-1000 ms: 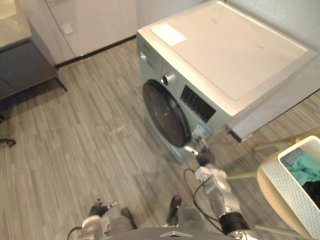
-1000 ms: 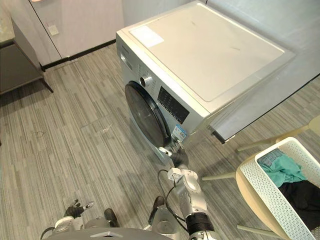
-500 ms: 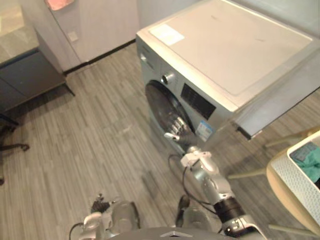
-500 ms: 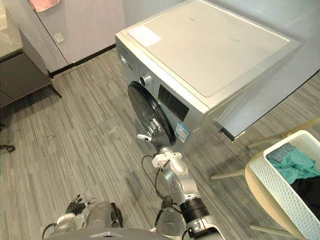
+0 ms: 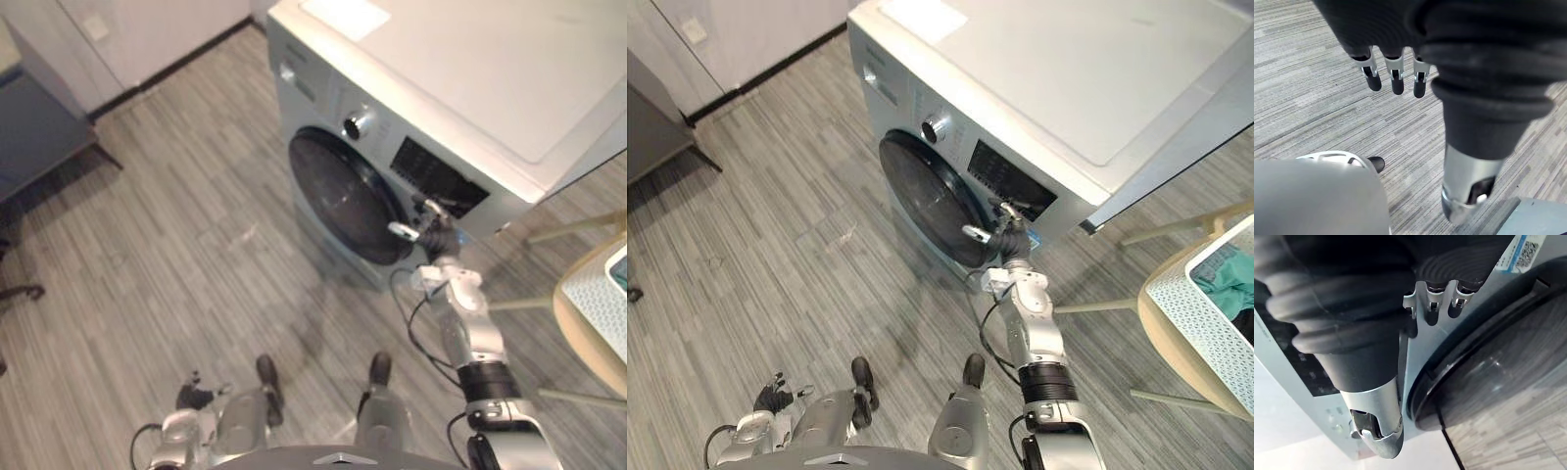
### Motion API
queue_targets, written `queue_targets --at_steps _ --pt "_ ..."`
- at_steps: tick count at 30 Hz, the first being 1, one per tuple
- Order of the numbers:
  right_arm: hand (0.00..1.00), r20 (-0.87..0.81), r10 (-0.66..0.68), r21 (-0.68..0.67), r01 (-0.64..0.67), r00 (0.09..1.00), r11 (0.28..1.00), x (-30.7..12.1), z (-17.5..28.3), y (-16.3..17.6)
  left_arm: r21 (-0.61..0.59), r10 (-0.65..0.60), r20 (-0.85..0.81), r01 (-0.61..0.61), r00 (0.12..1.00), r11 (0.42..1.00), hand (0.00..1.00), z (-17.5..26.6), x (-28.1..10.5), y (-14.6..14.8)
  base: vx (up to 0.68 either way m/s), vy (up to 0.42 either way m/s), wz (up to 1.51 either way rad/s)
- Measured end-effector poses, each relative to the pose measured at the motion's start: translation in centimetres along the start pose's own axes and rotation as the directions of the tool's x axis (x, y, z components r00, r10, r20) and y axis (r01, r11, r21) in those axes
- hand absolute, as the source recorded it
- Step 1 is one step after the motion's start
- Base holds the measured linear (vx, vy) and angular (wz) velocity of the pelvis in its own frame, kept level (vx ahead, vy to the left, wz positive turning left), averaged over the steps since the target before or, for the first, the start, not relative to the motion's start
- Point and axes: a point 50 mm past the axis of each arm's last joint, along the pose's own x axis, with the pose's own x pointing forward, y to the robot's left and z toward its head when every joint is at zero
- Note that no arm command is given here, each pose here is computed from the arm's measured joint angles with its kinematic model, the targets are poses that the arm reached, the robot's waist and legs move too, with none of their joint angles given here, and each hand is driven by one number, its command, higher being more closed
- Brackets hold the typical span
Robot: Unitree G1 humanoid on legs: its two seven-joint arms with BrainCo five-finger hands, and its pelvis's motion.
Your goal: Pick up the laundry basket with both hands and put the clothes into the washing machine.
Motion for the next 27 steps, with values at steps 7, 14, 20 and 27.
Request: queue_targets --at_steps 7,14,20,27 --pt "0.00 0.094 -0.006 -0.024 0.008 0.996 1.000 2.0 3.0 0.0 0.071 -0.004 0.058 0.000 0.998 0.997 0.00 1.8 0.5 0.4 -0.08 0.013 0.01" --pt "0.00 0.145 0.018 -0.099 -0.004 0.989 0.995 7.1 7.4 0.7 0.061 0.005 0.122 -0.012 0.993 0.998 0.00 3.4 0.6 0.4 -0.10 0.016 0.07" --pt "0.00 0.177 0.005 -0.135 0.020 0.984 0.991 10.8 11.8 1.6 0.060 -0.083 0.255 0.070 0.963 0.996 0.00 6.0 -0.1 -1.6 -0.12 0.021 0.12" --pt "0.00 0.195 -0.164 0.029 0.161 0.967 0.986 11.9 14.3 0.2 0.014 -0.151 0.305 0.155 0.940 0.988 0.00 7.2 -0.8 -4.5 -0.12 -0.006 0.15"
